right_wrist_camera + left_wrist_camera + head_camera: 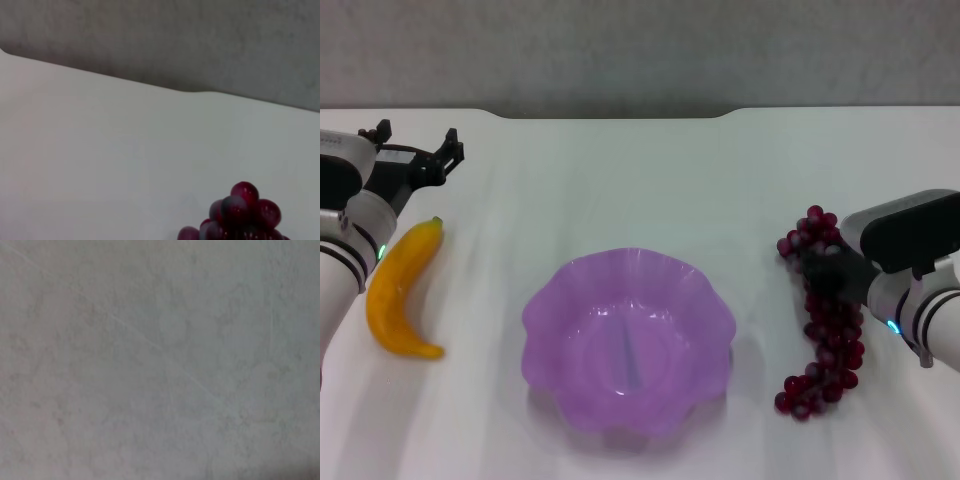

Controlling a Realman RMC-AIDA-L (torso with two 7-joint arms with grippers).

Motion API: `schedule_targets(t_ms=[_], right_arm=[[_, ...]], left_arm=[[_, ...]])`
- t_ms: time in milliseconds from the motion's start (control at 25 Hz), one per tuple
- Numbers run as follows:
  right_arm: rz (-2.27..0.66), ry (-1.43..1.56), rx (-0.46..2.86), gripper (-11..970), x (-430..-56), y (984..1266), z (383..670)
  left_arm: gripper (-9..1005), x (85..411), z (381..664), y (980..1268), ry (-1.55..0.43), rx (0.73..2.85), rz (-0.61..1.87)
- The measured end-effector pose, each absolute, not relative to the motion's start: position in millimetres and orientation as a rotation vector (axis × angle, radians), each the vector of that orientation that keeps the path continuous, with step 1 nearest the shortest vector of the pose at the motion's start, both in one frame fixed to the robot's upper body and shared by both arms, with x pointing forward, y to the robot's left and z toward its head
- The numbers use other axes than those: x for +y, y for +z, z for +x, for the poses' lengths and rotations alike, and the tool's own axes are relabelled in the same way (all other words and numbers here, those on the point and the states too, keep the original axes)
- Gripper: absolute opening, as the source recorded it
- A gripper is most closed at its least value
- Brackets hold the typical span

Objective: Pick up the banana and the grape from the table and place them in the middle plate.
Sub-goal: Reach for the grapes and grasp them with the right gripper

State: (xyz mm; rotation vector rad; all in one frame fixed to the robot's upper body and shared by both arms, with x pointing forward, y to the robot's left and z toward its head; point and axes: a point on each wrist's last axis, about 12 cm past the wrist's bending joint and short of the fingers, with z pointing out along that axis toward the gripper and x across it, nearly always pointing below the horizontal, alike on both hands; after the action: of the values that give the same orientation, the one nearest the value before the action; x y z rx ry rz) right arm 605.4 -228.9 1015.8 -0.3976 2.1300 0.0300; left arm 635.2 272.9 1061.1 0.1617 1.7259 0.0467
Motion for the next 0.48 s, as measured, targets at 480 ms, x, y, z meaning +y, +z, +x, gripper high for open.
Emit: schedule_targets(t_ms=[480], right_arm=[[-0.399,0.029,2.107,270,-228.2,1014.6,602.2]], left_arm=[[896,271.8,636.4,1062.2,0.045,1.723,0.164]])
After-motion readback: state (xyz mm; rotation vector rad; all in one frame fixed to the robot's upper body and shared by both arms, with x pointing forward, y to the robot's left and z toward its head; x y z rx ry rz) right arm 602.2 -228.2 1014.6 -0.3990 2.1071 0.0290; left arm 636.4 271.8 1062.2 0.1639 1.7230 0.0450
